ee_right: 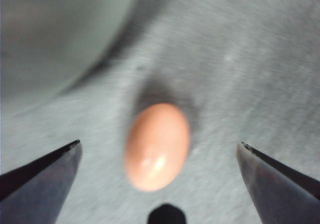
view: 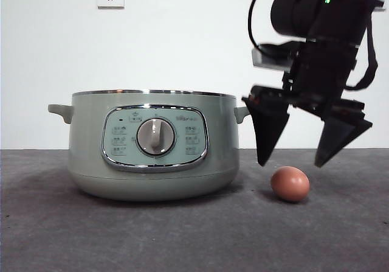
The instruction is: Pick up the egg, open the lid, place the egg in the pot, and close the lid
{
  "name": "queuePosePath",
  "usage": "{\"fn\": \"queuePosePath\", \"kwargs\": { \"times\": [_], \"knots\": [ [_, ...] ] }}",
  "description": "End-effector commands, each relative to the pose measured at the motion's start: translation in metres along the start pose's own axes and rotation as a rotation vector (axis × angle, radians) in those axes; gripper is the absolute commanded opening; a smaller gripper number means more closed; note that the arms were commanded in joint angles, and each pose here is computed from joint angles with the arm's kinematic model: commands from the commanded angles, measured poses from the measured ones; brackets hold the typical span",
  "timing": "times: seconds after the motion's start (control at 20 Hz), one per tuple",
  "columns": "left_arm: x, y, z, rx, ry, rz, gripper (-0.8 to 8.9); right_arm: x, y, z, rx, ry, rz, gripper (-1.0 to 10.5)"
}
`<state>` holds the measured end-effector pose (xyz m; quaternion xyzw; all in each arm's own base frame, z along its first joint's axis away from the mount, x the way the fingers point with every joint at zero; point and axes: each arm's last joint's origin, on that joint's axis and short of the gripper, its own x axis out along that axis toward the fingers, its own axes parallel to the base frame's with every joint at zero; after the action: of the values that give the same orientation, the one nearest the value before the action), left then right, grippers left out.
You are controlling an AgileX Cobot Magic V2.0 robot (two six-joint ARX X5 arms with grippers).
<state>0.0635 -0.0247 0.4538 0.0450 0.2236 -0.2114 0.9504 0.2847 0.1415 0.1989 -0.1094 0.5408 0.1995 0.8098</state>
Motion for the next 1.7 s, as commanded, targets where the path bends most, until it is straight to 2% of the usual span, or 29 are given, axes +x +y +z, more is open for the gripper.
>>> {"fn": "queuePosePath", "kwargs": {
  "times": [0.05,0.55,0.6,0.7,0.75,1.05,1.2,1.5,1.7],
  "knots": [
    [-0.005,0.000,0.004,0.001,-0.059,-0.003,-0.08,0.010,-0.001,0.001,0.012,0.009,-0.010,5.5],
    [-0.005,0.000,0.004,0.001,-0.060,-0.001,-0.08,0.030,-0.001,0.000,0.044,0.051,-0.011,5.3],
    [-0.005,0.000,0.004,0.001,-0.061,-0.001,-0.08,0.030,-0.001,0.001,0.048,0.045,-0.012,4.8],
    [-0.005,0.000,0.004,0.001,-0.060,-0.001,-0.08,0.030,-0.001,0.001,0.060,0.037,-0.010,2.5],
    [-0.005,0.000,0.004,0.001,-0.060,-0.001,-0.08,0.030,-0.001,0.001,0.060,0.042,-0.010,1.8],
    [-0.005,0.000,0.004,0.001,-0.061,-0.001,-0.08,0.030,-0.001,-0.003,0.067,0.087,0.002,1.5],
    [-0.005,0.000,0.004,0.001,-0.061,-0.001,-0.08,0.030,-0.001,-0.003,0.066,0.081,0.002,-0.2],
    [-0.005,0.000,0.004,0.001,-0.060,-0.001,-0.08,0.028,-0.001,-0.001,0.065,0.056,0.003,-0.2],
    [-0.005,0.000,0.004,0.001,-0.060,-0.001,-0.08,0.005,0.000,0.002,0.063,-0.011,-0.001,-0.2]
  ]
}}
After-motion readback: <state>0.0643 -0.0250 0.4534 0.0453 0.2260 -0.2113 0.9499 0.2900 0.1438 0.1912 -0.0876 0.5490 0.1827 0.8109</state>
